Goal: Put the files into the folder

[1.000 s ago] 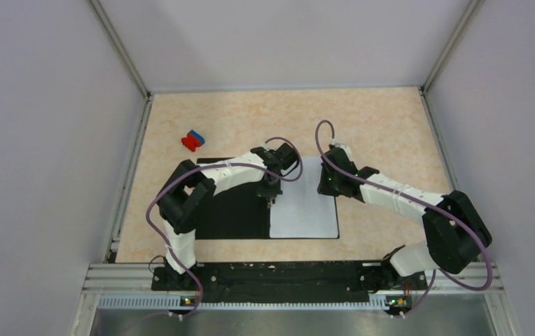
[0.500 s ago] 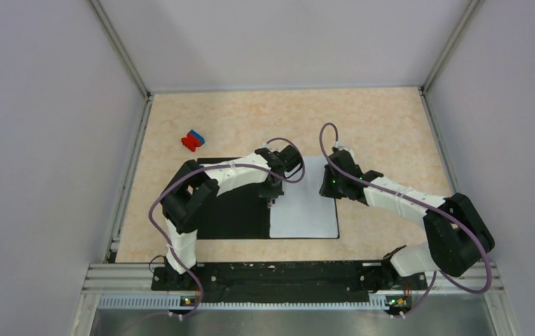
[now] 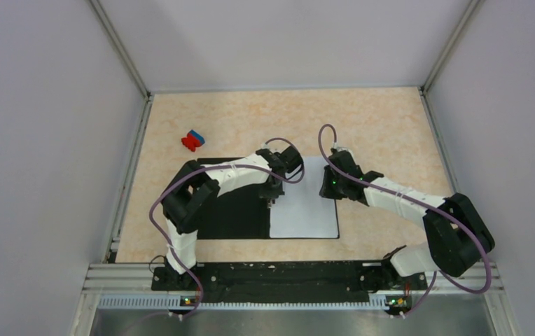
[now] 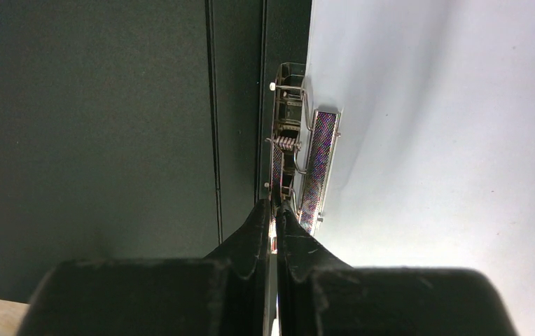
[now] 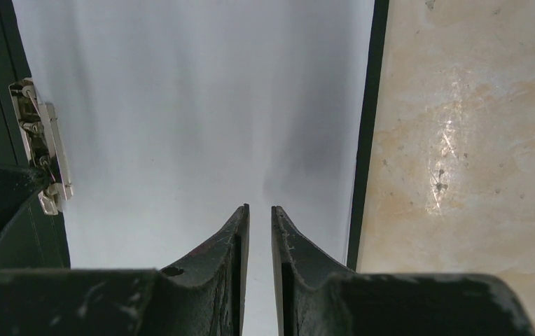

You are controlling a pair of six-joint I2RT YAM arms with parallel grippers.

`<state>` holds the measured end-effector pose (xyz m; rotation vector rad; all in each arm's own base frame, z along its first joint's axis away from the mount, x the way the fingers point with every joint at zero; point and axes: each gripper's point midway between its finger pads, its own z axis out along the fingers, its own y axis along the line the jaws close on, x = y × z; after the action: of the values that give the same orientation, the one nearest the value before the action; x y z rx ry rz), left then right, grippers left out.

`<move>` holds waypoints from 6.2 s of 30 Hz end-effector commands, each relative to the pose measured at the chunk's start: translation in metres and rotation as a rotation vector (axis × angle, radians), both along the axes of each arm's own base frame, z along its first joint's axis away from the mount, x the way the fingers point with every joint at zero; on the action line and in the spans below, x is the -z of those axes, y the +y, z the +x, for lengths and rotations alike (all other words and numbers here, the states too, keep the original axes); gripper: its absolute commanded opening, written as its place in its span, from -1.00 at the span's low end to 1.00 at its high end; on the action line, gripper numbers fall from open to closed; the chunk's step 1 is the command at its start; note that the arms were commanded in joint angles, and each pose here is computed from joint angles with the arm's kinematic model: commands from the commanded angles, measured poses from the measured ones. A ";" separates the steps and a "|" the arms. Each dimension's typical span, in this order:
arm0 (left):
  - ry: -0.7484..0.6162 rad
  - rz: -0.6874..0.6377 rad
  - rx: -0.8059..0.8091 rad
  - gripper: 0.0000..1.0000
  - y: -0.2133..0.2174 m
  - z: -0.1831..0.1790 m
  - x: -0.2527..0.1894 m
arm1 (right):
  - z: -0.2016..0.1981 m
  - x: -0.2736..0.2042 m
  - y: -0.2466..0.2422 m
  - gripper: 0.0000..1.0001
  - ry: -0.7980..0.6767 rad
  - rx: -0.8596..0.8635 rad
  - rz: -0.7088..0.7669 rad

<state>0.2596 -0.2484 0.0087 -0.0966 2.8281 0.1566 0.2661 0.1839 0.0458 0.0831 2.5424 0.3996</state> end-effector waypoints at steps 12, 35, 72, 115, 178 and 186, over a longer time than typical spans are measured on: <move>0.119 0.421 -0.094 -1.00 0.091 -0.031 0.125 | 0.001 -0.003 -0.005 -0.63 -0.009 -0.004 -0.011; 0.188 0.245 -0.024 -1.00 0.068 -0.044 0.150 | -0.004 -0.002 -0.012 -0.64 -0.002 0.004 -0.036; 0.286 -0.555 -0.053 -1.00 -0.089 -0.065 0.051 | 0.005 -0.036 -0.010 -0.64 -0.068 0.015 -0.009; 0.219 -0.267 0.011 -1.00 -0.071 -0.050 0.066 | -0.021 -0.009 0.032 -0.68 -0.008 0.044 0.345; -0.028 -0.320 0.200 -0.54 -0.091 0.006 -0.025 | -0.048 0.098 -0.025 -1.00 0.196 0.231 -0.029; -0.139 -0.391 0.196 -0.36 -0.086 0.024 -0.048 | -0.048 0.101 -0.029 -1.00 0.209 0.238 -0.056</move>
<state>0.2826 -0.3584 0.0310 0.0746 2.7179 -0.4413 0.2620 0.2352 0.0147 0.3572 2.4769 0.7410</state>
